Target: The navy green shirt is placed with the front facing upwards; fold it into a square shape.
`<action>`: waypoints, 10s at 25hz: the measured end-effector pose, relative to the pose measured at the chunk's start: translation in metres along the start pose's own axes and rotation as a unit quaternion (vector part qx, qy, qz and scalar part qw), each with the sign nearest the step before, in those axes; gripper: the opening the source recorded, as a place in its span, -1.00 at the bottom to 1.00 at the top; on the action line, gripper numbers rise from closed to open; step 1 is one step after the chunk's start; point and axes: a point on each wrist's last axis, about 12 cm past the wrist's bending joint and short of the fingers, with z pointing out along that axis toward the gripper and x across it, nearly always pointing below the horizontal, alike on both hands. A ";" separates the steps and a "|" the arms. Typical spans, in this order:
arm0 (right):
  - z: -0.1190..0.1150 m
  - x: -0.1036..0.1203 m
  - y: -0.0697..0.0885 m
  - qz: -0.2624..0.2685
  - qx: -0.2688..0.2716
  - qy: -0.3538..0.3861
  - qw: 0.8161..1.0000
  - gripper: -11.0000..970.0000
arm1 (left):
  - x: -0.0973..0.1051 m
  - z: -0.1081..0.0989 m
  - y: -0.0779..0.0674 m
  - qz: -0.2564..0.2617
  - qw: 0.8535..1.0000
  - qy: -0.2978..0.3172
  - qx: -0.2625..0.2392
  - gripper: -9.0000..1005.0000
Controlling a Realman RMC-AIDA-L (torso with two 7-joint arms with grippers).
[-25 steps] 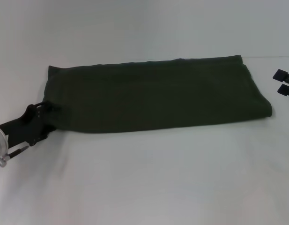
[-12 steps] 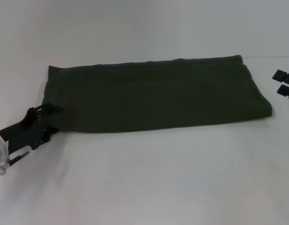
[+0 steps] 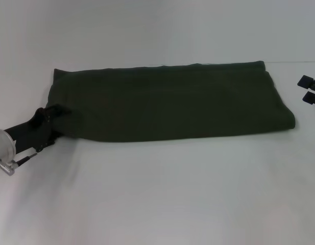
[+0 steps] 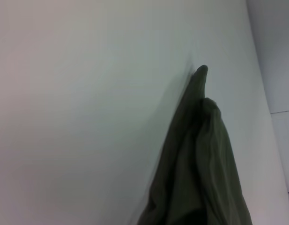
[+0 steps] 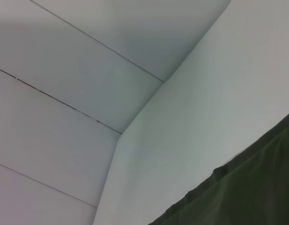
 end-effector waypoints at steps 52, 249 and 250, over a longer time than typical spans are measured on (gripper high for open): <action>-0.001 -0.004 -0.002 0.002 0.008 -0.009 1.000 0.52 | 0.001 0.002 -0.008 0.070 0.997 -0.027 0.011 -0.70; 0.182 0.003 0.100 -0.180 0.141 0.229 0.946 0.22 | 0.012 -0.043 -0.063 0.173 0.943 0.023 0.284 0.88; 0.182 0.003 0.099 -0.182 0.144 0.228 0.946 0.22 | 0.012 -0.043 -0.063 0.172 0.943 0.022 0.285 0.88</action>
